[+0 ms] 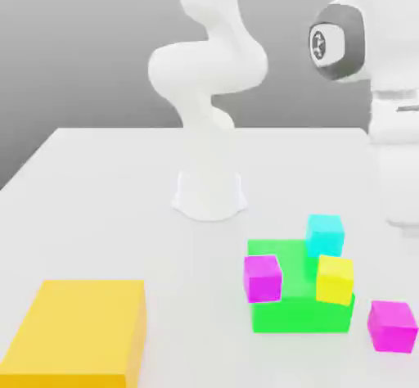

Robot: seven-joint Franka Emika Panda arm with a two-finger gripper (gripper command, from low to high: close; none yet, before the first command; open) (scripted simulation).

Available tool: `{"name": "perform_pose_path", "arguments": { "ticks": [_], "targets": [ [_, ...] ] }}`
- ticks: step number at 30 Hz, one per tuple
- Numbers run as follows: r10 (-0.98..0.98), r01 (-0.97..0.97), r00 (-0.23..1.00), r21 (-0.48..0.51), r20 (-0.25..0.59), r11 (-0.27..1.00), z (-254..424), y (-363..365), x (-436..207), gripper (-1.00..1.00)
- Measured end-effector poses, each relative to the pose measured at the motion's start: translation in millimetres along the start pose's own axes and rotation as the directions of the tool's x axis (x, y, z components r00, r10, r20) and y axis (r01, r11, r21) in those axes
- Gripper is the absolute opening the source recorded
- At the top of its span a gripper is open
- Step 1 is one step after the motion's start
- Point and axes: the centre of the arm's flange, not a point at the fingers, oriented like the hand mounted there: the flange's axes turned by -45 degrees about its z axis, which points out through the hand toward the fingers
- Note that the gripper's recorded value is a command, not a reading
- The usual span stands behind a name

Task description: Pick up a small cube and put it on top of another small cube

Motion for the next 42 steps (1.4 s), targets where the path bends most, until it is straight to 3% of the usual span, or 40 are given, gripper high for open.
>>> {"name": "perform_pose_path", "arguments": {
  "ticks": [5, 10, 11, 18, 23, 35, 40, 41, 42],
  "targets": [
    [-0.233, 0.225, 0.967, 0.086, 0.104, 0.971, 89, -46, 1, 0.0],
    [-0.285, 0.273, 0.951, 0.108, 0.122, 0.956, 159, -61, -7, 0.0],
    [-0.286, 0.274, 0.95, 0.108, 0.122, 0.956, 168, -63, -9, -1.0],
    [-0.286, 0.274, 0.95, 0.109, 0.124, 0.956, 168, -63, -9, -1.0],
    [-0.279, 0.266, 0.952, 0.11, 0.123, 0.958, 111, -58, -2, -1.0],
    [0.075, -0.085, 0.986, 0.068, 0.149, 0.994, -20, -33, -66, -1.0],
    [0.118, -0.128, 0.981, 0.054, 0.155, 0.99, 17, -36, -83, -1.0],
    [0.119, -0.129, 0.981, 0.053, 0.156, 0.99, 26, -37, -85, 1.0],
    [0.118, -0.128, 0.981, 0.053, 0.156, 0.99, 26, -37, -84, 1.0]
  ]
}}
